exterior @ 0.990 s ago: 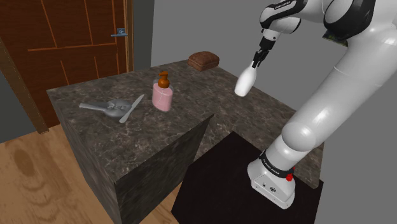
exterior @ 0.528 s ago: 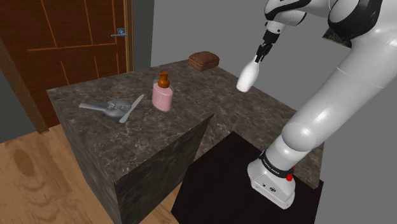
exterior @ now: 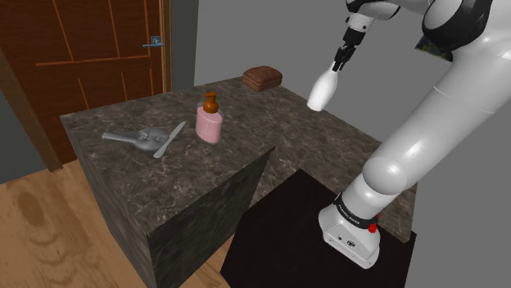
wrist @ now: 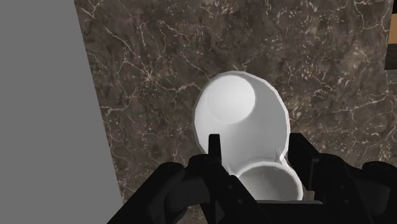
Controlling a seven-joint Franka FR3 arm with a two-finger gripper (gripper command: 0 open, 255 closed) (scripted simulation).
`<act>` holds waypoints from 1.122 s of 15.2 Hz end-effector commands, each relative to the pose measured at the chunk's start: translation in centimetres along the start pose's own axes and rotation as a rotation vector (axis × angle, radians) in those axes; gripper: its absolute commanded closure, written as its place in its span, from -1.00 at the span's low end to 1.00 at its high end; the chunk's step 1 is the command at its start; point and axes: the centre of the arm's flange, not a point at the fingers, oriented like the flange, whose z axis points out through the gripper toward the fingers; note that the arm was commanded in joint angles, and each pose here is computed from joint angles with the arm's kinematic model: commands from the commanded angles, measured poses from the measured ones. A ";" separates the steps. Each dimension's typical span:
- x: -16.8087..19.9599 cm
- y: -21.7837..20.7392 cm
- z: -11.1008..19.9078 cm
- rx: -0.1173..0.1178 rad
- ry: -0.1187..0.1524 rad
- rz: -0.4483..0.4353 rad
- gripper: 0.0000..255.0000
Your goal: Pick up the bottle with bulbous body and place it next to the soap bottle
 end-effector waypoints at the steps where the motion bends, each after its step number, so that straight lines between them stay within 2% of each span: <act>1: -0.1 0.0 -1.0 0.000 0.000 0.000 1.00; 17: 0.0 0.1 -9.5 0.000 0.000 0.000 1.00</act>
